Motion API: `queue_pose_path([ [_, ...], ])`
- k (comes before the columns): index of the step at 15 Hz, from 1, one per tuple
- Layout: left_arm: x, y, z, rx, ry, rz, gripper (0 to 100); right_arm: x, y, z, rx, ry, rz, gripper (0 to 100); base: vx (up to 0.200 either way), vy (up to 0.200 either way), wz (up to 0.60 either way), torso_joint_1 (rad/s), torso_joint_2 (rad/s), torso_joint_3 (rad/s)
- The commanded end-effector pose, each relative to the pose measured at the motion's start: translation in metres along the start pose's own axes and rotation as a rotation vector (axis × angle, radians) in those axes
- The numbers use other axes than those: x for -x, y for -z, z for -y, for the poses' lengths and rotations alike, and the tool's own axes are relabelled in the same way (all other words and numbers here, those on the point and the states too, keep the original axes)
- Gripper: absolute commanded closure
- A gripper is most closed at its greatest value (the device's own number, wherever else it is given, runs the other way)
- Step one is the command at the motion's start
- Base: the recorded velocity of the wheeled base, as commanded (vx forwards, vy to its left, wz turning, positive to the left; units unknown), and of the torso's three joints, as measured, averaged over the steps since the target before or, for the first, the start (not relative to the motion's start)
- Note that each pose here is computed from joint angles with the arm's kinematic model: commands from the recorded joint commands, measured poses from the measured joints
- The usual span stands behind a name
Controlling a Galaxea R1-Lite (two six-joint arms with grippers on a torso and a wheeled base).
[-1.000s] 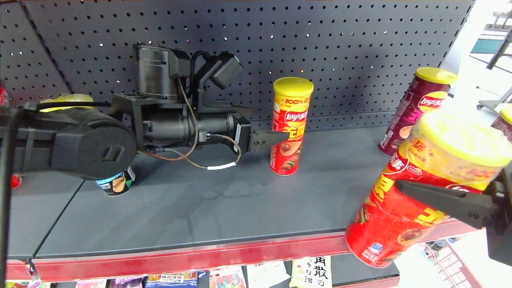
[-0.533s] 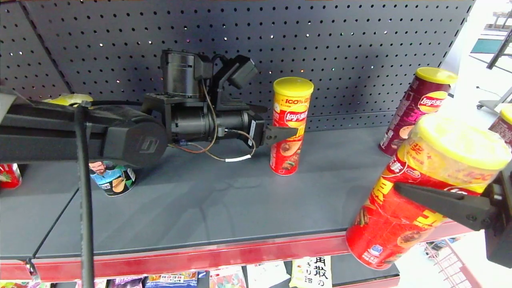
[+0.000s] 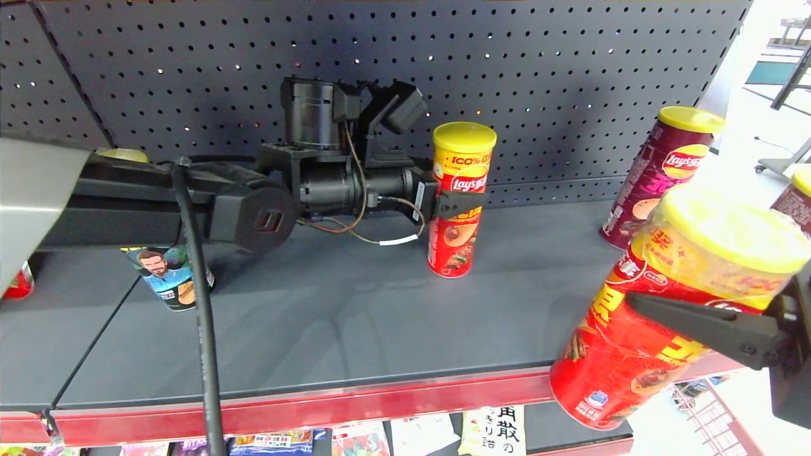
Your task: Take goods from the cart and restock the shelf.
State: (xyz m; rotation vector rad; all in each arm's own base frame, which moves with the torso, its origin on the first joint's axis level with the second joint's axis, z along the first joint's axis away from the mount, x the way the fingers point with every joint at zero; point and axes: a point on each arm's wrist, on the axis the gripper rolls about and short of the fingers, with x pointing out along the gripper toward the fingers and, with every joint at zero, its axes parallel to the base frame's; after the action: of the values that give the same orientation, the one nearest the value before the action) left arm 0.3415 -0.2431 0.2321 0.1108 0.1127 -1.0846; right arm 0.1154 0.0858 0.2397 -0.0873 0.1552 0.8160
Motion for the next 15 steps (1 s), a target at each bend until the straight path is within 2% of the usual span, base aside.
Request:
queue_pose_path([
  [1,-0.008,0.007,-0.003,0.006,0.003,-0.011,0,0.0,0.0,0.0,0.0,-0.001,-0.002,100,0.0,0.0,0.0,0.0,0.0,0.0],
  [2,-0.011,0.01,-0.004,0.001,0.002,-0.004,100,0.0,0.001,0.0,0.0,-0.001,-0.003,100,0.0,0.0,0.0,0.0,0.0,0.0],
  [4,-0.018,0.013,-0.007,-0.014,-0.002,0.031,100,0.0,0.001,0.0,0.0,-0.001,-0.003,100,0.0,0.0,0.0,0.0,0.0,0.0],
  [6,-0.02,0.012,0.0,-0.011,0.016,0.036,100,0.0,0.001,0.0,0.0,-0.001,-0.005,100,0.0,0.0,0.0,0.0,0.0,0.0],
  [10,-0.009,0.006,0.008,0.01,0.023,0.047,100,-0.002,0.0,0.0,0.0,-0.001,-0.005,100,0.0,0.0,0.0,0.0,0.0,0.0],
  [12,0.008,-0.001,0.016,0.036,0.024,0.046,100,-0.002,0.001,0.001,-0.003,0.004,-0.009,100,0.0,0.0,0.0,0.0,0.0,0.0],
  [15,0.026,-0.004,0.024,0.031,0.025,0.045,100,-0.002,0.002,0.002,-0.004,0.007,-0.012,100,0.0,0.0,0.0,0.0,0.0,0.0],
])
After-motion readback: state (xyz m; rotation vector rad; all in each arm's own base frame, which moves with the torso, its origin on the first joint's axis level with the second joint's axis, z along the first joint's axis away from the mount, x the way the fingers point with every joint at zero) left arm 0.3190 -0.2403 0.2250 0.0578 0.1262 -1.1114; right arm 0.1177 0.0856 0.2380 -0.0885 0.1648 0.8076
